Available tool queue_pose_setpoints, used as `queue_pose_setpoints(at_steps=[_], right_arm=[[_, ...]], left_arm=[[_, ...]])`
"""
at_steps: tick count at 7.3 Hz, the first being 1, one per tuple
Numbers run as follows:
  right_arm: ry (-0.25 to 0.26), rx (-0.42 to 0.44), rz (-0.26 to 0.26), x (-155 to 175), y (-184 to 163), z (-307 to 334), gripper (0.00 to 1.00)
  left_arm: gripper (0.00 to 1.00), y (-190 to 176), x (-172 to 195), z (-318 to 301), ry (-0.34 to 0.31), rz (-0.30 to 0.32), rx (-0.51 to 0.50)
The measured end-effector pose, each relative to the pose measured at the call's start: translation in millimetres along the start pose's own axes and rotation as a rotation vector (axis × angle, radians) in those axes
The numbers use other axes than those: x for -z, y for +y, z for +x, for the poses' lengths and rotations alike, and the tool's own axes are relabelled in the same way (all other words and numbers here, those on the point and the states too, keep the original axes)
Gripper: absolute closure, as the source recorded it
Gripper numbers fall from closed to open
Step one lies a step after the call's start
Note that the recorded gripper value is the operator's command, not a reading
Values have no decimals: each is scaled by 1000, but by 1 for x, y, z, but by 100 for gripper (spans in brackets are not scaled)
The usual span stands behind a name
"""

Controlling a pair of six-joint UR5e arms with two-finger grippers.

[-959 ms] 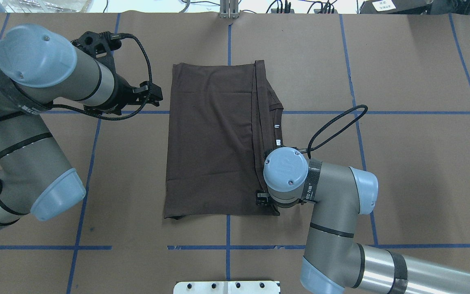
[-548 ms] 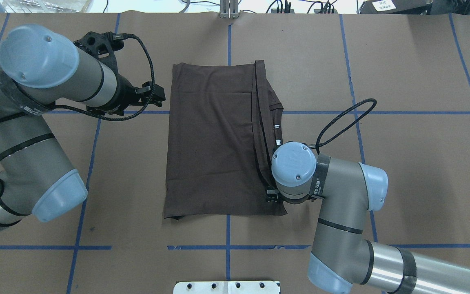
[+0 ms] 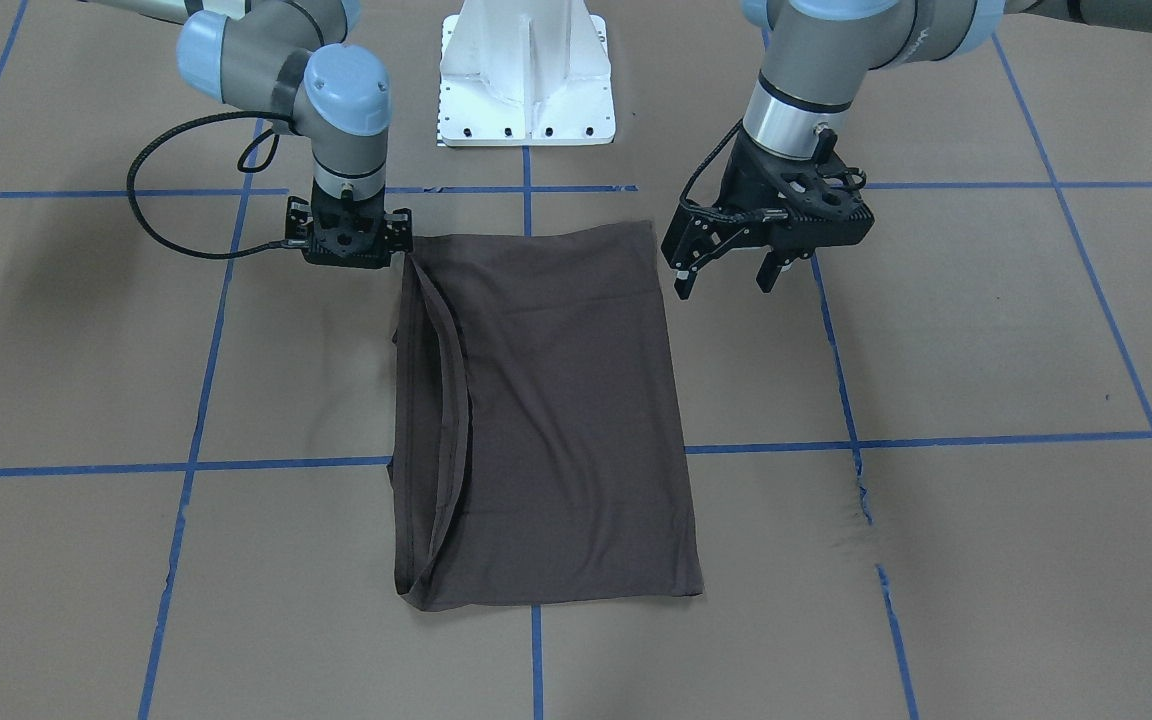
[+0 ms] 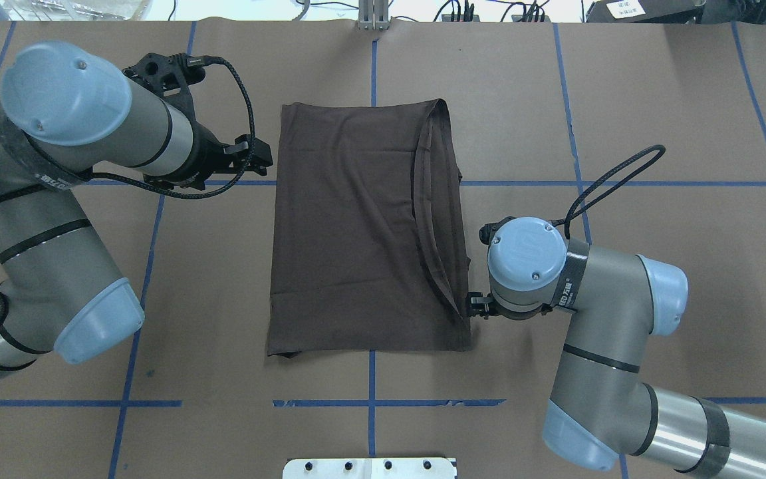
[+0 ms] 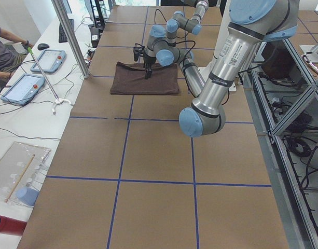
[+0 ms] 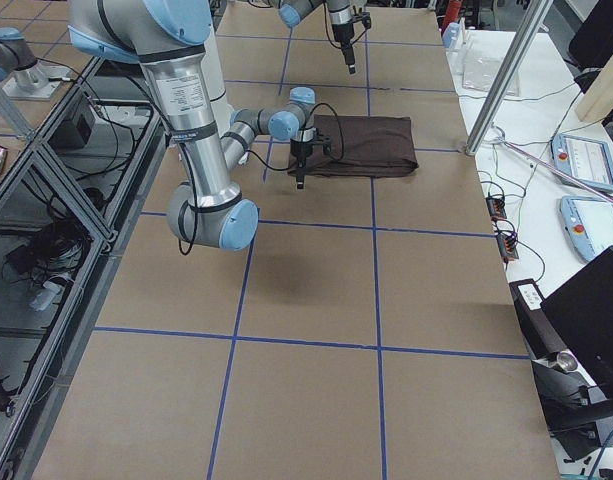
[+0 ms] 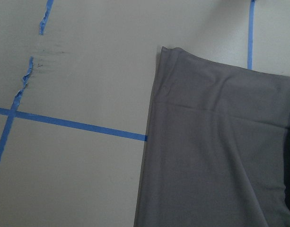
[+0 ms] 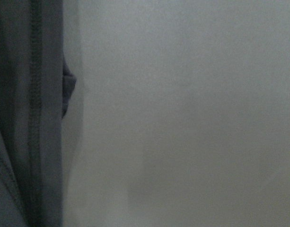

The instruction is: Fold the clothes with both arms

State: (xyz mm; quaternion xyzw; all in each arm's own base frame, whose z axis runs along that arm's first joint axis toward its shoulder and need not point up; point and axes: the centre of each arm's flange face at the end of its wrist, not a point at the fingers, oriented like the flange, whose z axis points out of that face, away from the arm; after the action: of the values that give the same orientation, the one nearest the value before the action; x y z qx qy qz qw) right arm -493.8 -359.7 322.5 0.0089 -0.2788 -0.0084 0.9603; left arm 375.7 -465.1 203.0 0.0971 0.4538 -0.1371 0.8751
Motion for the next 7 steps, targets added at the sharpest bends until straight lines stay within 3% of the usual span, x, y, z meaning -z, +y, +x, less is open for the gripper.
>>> queue_pose_setpoints(at_steps=[3,5,7], right_arm=[[-57,11,62,44,-73,-45,0],[-27,9,53,36,-112,-93,0],[-5,20,34,10,-127,-109,0]], left_arm=[[0,0,1,1,2,0,-7],[0,0,0,0,1,0,-9],[0,0,-1,-1,-1,-1,-8]])
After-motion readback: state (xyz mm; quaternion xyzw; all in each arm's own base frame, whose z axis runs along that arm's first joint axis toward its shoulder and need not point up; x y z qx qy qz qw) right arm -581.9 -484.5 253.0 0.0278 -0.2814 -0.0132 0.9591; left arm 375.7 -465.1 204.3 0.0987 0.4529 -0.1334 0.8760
